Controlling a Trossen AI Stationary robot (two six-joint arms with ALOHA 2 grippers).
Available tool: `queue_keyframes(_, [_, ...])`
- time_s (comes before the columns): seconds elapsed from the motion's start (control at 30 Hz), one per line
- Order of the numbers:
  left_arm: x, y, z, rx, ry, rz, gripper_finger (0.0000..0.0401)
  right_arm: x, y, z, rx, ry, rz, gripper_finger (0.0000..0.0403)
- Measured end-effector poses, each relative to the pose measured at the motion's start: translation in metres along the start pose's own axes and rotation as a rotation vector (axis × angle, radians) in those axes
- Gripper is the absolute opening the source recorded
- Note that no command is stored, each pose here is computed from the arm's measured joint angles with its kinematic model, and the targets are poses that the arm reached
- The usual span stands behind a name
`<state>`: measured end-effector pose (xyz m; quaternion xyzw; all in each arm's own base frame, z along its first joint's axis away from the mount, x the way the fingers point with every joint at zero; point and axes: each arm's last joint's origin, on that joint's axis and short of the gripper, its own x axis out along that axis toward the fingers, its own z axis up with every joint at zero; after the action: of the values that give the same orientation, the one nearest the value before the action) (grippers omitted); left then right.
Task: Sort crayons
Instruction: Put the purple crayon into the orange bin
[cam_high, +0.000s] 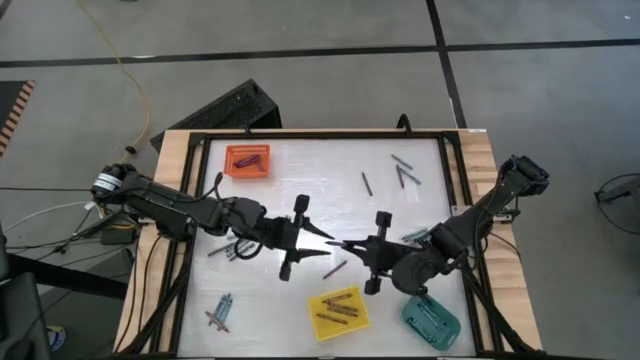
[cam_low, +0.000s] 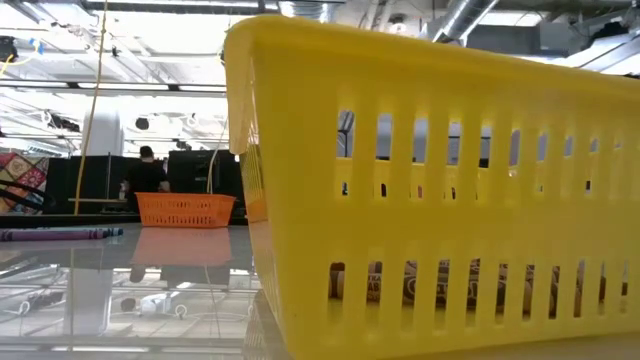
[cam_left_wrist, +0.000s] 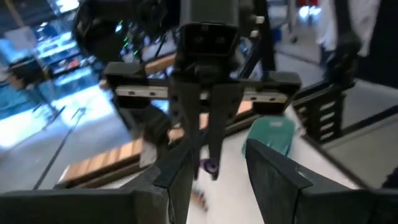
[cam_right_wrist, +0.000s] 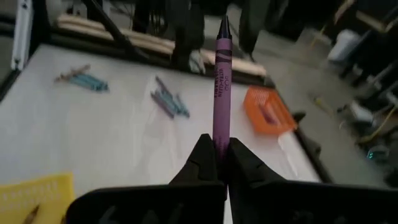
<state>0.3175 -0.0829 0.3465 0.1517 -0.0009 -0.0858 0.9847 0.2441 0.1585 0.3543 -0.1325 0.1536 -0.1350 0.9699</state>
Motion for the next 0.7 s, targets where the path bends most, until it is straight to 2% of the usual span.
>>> queue_keyframes(0.27, [0.002,0.000,0.003,-0.030,-0.054,-0.006,0.0131,-0.001,0.000,0.016,-0.031,-0.115,-0.006,0.0008])
queue_keyframes(0.7, [0.001,-0.006,0.010,0.017,-0.110,-0.036,0.0041,-0.002,0.000,0.022,-0.039,-0.160,-0.002,0.0008])
